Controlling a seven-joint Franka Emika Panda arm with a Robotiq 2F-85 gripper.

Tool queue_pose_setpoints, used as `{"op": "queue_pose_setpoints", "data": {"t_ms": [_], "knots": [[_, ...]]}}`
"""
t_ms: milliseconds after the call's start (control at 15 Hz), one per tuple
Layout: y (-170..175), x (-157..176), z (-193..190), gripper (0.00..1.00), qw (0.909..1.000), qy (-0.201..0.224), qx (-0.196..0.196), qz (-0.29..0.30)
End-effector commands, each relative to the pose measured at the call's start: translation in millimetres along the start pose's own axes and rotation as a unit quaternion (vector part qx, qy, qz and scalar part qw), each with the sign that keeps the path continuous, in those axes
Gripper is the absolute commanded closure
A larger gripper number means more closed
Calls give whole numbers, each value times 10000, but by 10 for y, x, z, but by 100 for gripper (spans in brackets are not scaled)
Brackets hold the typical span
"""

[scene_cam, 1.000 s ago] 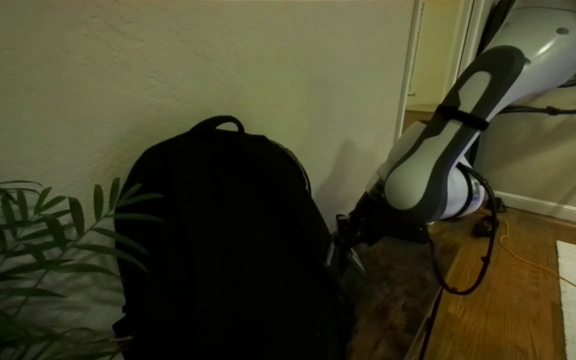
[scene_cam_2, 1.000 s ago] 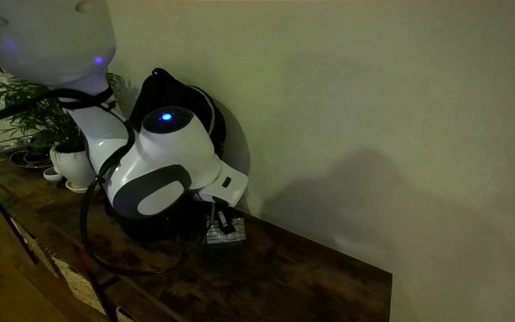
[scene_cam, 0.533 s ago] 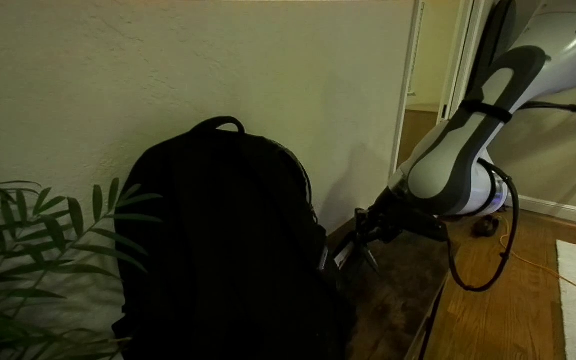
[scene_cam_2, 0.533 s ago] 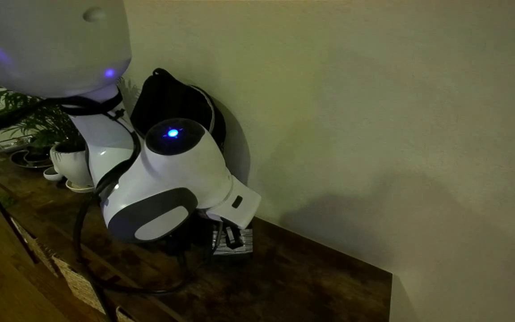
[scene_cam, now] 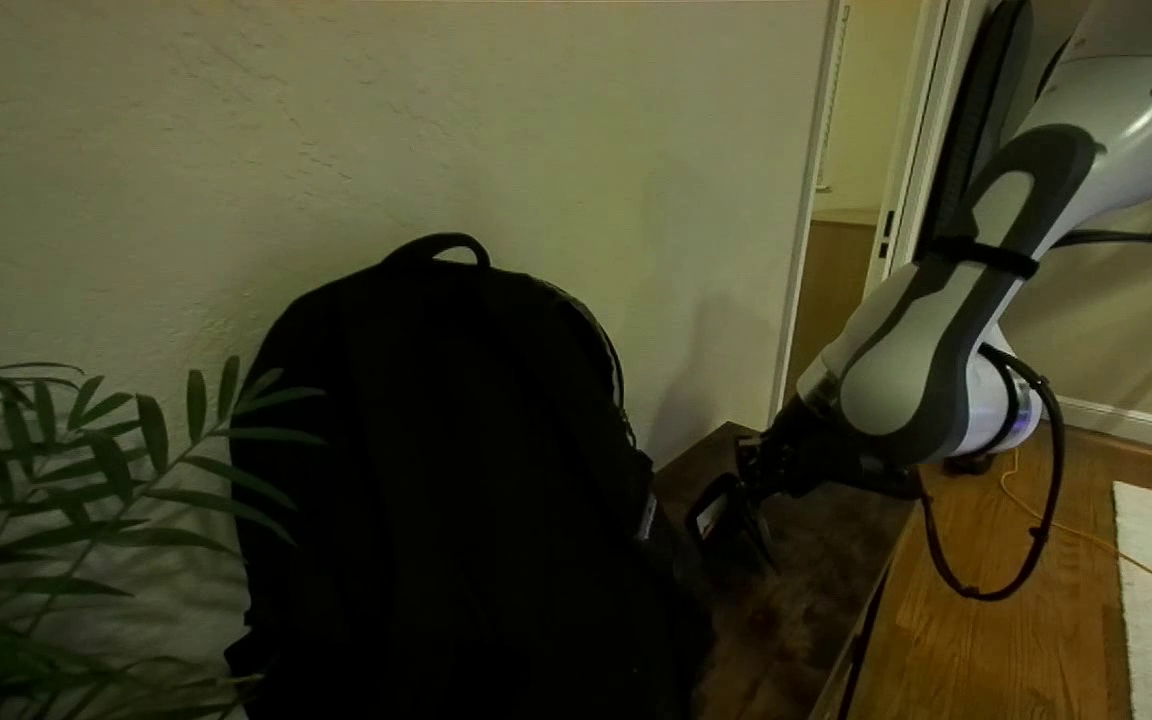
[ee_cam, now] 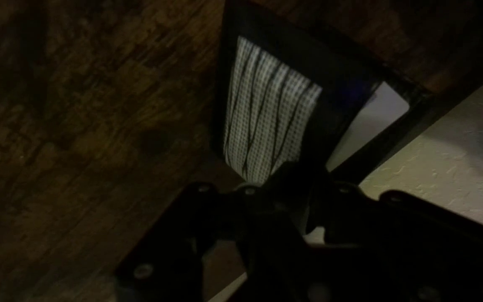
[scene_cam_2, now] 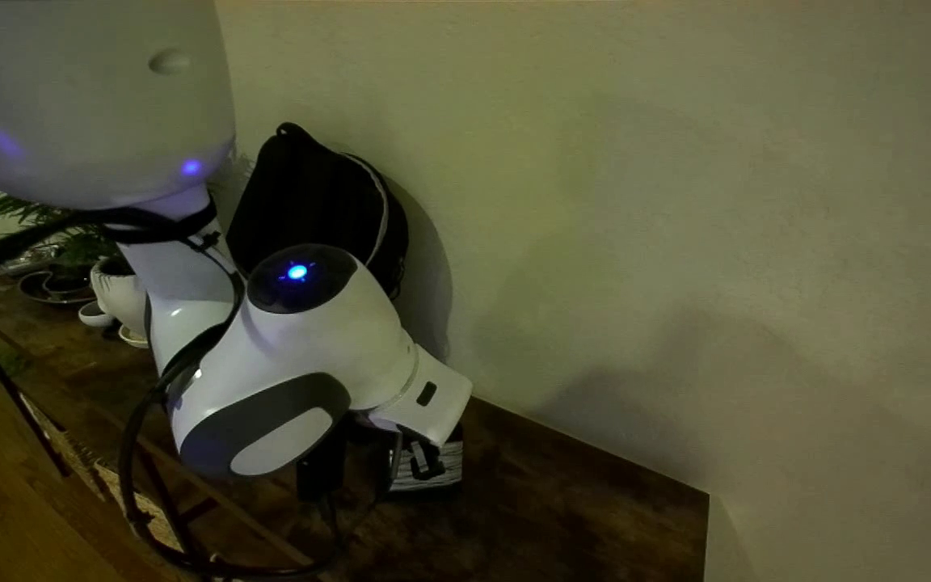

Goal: Pick up the wallet from the table and put it in the black bag.

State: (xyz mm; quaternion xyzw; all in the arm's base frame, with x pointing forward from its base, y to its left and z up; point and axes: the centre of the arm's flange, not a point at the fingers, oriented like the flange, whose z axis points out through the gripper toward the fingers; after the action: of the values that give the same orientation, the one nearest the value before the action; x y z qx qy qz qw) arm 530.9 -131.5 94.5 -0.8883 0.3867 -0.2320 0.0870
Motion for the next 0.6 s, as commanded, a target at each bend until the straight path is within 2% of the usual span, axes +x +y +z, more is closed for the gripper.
{"op": "queue_pose_setpoints", "data": {"t_ms": [0, 200, 533], "knots": [[53, -216, -29, 97, 9994, 248, -159, -181], [34, -199, -38, 97, 9985, 376, -264, -285], [164, -253, -24, 97, 9986, 373, -348, -105]]}}
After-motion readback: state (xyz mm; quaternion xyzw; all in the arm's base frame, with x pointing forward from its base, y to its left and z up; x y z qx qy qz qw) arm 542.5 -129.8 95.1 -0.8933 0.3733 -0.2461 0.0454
